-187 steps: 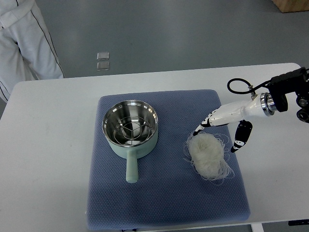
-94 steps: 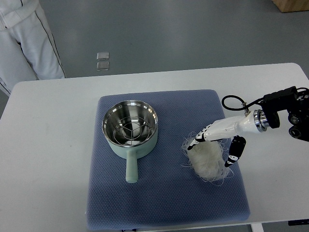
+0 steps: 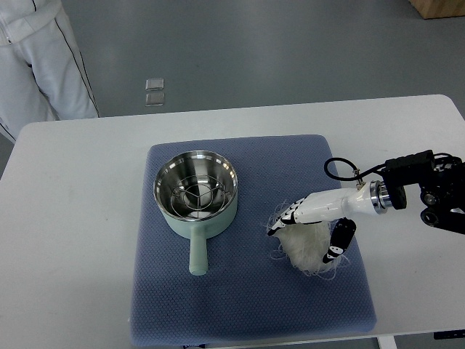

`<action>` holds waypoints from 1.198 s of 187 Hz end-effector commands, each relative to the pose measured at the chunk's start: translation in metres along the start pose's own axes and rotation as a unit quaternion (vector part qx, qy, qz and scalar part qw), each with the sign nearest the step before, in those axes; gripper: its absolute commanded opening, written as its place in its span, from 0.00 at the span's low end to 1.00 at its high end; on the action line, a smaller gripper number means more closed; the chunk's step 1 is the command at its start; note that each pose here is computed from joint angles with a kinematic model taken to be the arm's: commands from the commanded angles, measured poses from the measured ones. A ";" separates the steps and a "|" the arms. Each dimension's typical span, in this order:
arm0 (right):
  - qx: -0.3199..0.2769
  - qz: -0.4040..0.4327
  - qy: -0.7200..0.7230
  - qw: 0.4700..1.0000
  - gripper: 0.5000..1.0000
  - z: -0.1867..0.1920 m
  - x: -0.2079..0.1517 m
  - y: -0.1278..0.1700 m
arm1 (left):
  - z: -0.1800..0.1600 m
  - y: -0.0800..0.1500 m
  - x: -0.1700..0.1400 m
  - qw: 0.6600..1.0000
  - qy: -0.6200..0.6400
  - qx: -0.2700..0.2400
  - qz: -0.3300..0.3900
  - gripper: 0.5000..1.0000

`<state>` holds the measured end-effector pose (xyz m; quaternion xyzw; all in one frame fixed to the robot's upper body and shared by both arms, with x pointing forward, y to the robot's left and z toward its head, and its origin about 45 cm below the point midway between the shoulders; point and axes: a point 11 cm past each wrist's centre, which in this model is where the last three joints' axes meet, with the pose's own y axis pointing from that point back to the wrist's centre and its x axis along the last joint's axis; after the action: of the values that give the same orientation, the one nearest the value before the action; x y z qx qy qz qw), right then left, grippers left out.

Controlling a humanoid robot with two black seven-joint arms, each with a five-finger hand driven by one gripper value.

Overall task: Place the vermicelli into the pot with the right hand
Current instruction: 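Close the right hand fingers around the vermicelli bundle, then lift the vermicelli with the right hand and lower it into the pot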

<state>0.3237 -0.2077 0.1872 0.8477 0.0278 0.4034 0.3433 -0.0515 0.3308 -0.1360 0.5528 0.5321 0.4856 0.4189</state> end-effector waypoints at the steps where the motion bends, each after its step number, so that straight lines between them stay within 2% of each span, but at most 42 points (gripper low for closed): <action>1: 0.000 0.003 -0.005 1.000 0.65 0.001 0.000 -0.002 | 0.000 0.000 0.000 1.000 0.000 0.000 0.000 1.00; 32: -0.006 -0.002 -0.012 1.000 0.41 0.006 -0.007 -0.008 | 0.000 0.000 0.000 1.000 -0.001 0.000 0.000 1.00; 61: -0.003 -0.005 -0.013 1.000 0.12 0.005 -0.008 -0.012 | 0.000 0.000 0.000 1.000 -0.001 0.000 0.000 1.00; 77: -0.001 -0.006 -0.012 1.000 0.00 0.004 -0.008 -0.014 | 0.000 0.000 0.000 1.000 -0.001 0.000 0.000 1.00; 95: 0.001 -0.003 -0.013 1.000 0.00 0.002 -0.006 -0.015 | 0.000 0.000 0.000 1.000 -0.001 0.000 0.000 1.00; 191: 0.002 0.074 -0.040 0.996 0.00 0.005 0.054 -0.001 | 0.000 0.000 0.000 1.000 -0.001 0.000 0.000 1.00; 224: 0.005 0.107 -0.042 0.993 0.01 0.002 0.086 0.009 | 0.000 0.000 0.000 1.000 -0.001 0.000 0.000 1.00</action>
<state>0.3716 -0.1897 0.2342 0.8645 -0.0615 0.3966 0.3026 -0.0516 0.3308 -0.1360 0.5533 0.5318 0.4850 0.4193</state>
